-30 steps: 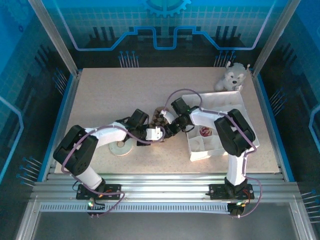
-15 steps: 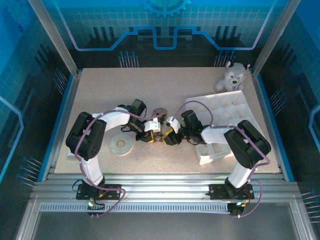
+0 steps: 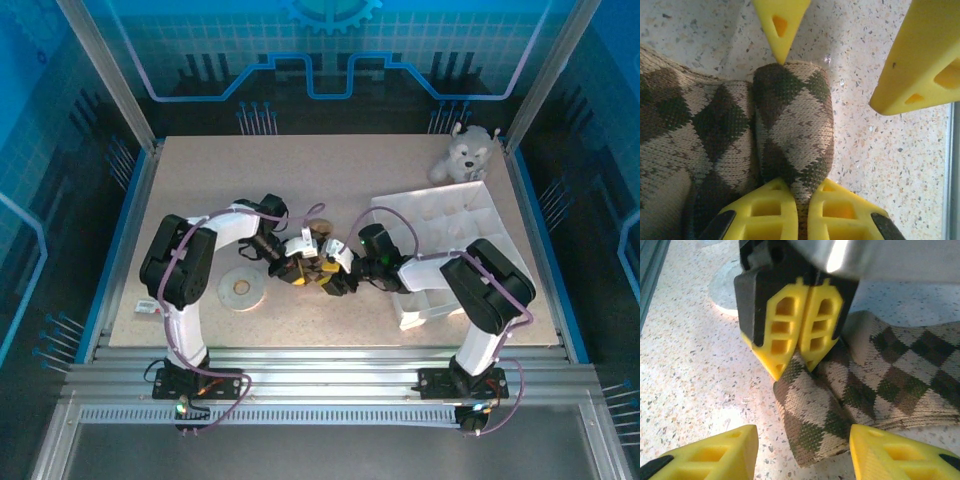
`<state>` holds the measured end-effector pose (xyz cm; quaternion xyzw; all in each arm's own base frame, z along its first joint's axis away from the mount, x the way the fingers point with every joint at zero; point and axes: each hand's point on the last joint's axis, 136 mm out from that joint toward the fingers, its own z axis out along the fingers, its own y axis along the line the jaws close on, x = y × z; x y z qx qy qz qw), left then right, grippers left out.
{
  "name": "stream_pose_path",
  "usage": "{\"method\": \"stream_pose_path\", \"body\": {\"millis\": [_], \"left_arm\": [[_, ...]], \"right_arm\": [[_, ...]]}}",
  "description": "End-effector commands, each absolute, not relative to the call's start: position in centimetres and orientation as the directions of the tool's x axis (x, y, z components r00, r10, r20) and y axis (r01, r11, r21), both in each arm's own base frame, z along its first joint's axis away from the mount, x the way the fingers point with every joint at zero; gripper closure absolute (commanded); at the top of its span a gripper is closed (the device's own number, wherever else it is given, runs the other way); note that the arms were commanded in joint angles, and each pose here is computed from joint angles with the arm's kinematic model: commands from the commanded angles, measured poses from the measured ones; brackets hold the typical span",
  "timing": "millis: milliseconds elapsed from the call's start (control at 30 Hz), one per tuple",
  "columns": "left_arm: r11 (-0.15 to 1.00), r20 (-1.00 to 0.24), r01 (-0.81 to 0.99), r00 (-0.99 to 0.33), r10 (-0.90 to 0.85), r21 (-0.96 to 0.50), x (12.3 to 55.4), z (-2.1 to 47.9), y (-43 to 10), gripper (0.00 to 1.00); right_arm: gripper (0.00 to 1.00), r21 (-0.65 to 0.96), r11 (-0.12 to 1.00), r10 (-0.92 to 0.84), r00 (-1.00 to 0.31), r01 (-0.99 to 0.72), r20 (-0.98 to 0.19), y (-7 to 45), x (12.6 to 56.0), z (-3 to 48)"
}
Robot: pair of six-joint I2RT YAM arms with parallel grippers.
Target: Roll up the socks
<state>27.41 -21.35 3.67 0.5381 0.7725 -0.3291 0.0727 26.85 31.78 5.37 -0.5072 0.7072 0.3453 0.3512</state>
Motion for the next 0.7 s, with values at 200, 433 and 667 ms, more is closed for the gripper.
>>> {"method": "stream_pose_path", "body": {"millis": [200, 433, 667], "left_arm": [[0.171, -0.446, 0.824, -0.452, 0.772, -0.54, 26.5, 4.3, -21.4, 1.0], [0.178, -0.445, 0.822, -0.459, 0.769, -0.541, 26.6, 4.3, -21.1, 1.0], [0.17, -0.464, 0.827, -0.456, 0.759, -0.535, 26.9, 4.6, -20.9, 1.0]], "right_arm": [[0.49, 0.045, 0.086, -0.512, -0.083, -0.995, -0.855, 34.1, 26.4, 5.1], [0.5, 0.079, 0.031, -0.538, -0.083, -0.996, -0.839, 34.3, 25.5, 4.0], [0.5, 0.082, 0.025, -0.587, -0.081, -0.996, -0.806, 34.1, 25.0, 3.0]]}}
